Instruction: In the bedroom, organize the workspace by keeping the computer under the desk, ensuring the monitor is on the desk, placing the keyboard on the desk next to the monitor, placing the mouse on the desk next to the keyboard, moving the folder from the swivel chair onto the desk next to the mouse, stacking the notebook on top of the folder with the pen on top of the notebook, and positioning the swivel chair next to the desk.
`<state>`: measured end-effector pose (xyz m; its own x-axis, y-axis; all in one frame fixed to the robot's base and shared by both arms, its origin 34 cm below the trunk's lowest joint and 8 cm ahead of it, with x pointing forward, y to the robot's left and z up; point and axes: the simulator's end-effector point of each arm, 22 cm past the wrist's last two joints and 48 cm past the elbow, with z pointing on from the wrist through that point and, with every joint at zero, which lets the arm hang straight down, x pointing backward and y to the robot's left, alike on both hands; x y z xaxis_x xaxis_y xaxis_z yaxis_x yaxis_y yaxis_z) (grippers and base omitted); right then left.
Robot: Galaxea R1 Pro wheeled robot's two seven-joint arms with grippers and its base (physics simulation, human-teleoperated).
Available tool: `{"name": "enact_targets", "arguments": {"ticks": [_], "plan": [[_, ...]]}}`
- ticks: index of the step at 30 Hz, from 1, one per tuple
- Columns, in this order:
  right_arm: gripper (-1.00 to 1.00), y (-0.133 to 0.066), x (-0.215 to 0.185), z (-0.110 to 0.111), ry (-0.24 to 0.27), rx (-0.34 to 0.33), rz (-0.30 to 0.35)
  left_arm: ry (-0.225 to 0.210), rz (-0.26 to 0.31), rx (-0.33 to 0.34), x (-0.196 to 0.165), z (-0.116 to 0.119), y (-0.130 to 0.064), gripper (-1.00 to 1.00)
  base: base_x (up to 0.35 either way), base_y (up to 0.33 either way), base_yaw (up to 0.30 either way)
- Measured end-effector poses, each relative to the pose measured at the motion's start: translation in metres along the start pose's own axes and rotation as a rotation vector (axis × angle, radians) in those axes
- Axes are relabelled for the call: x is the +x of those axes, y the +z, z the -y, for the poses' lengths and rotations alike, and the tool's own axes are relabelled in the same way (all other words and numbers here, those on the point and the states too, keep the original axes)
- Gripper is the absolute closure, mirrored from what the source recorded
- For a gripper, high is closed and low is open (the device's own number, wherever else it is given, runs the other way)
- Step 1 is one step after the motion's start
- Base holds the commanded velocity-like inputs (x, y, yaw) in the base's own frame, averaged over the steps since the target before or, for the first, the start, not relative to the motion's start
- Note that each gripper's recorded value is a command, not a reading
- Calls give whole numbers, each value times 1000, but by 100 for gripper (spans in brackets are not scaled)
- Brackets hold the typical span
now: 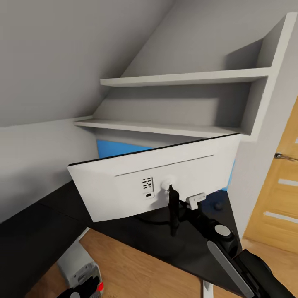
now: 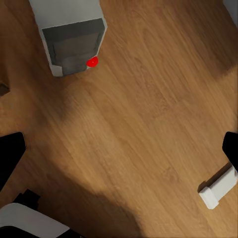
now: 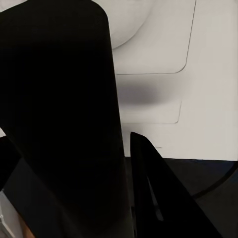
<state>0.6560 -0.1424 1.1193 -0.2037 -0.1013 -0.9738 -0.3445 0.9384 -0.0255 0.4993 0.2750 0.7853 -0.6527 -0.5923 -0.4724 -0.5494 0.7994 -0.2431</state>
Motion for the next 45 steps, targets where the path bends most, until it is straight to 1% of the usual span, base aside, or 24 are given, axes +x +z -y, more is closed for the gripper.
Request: {"name": "enact_targets", "arguments": {"ticks": [6, 17, 22, 45], "plan": [[100, 0, 0, -1, 2, -2, 0, 1, 1, -2, 0, 0, 0, -100, 0, -85, 267], [100, 0, -1, 0, -1, 0, 6, 2, 1, -11, 0, -2, 0, -100, 0, -299, 77], [100, 0, -1, 0, -1, -1, 6, 2, 2, -9, 0, -1, 0, -100, 0, -246, 175], [100, 0, -1, -1, -1, -5, 5, 2, 2, -4, -1, -1, 0, -100, 0, -20, 246]]}}
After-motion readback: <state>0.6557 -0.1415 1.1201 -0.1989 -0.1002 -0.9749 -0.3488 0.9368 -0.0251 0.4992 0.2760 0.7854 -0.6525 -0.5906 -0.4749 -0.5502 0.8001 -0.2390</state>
